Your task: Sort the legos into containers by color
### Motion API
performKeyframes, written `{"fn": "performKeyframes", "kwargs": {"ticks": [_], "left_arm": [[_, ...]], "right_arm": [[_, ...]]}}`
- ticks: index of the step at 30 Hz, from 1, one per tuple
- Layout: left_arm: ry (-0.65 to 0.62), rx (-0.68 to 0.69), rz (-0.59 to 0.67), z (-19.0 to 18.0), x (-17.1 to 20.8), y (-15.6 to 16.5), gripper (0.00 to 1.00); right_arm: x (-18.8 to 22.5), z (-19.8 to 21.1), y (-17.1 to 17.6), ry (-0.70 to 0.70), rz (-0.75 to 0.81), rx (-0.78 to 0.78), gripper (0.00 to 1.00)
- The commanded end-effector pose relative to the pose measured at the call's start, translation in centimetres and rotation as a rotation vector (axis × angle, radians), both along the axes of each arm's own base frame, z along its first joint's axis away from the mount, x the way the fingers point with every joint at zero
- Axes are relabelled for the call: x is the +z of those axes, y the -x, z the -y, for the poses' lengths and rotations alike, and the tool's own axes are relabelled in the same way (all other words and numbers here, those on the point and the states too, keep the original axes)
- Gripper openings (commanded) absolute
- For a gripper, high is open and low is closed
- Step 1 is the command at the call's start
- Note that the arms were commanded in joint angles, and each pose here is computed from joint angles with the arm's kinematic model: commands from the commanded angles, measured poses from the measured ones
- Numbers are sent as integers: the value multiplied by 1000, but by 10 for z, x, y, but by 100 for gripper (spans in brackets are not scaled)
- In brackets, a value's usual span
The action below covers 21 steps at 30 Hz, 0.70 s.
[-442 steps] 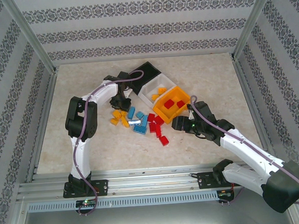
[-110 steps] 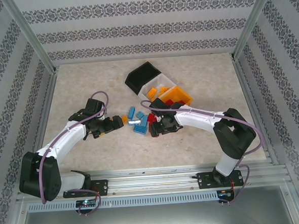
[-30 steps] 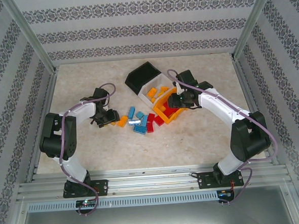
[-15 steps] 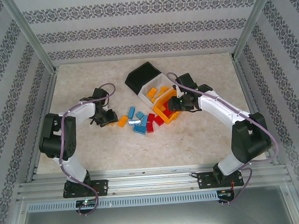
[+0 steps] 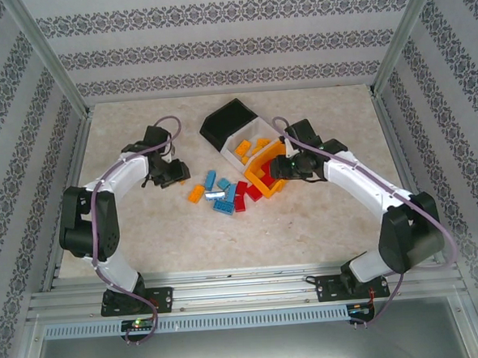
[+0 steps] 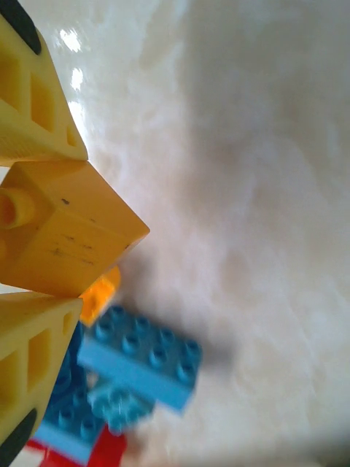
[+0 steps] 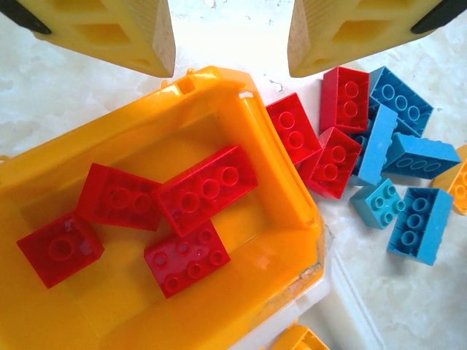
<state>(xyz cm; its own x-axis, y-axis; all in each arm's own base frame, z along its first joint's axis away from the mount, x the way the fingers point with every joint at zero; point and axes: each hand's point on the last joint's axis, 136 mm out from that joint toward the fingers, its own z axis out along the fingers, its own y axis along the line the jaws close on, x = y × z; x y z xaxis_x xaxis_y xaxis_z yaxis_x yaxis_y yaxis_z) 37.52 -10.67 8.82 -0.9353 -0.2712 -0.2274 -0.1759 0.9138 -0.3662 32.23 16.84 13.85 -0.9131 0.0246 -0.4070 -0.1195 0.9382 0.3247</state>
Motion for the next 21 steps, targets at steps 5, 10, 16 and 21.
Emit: {"fn": "performKeyframes", "kwargs": {"ticks": [5, 10, 16, 21], "left_arm": [[264, 19, 159, 45, 67, -51, 45], [424, 9, 190, 93, 83, -89, 46], [467, -56, 181, 150, 81, -120, 47], [483, -80, 155, 179, 70, -139, 49]], "right_arm": [[16, 1, 19, -60, 31, -22, 45], [19, 7, 30, -71, 41, -40, 45], [17, 13, 41, -71, 36, -52, 46], [14, 17, 49, -70, 29, -61, 46]]}}
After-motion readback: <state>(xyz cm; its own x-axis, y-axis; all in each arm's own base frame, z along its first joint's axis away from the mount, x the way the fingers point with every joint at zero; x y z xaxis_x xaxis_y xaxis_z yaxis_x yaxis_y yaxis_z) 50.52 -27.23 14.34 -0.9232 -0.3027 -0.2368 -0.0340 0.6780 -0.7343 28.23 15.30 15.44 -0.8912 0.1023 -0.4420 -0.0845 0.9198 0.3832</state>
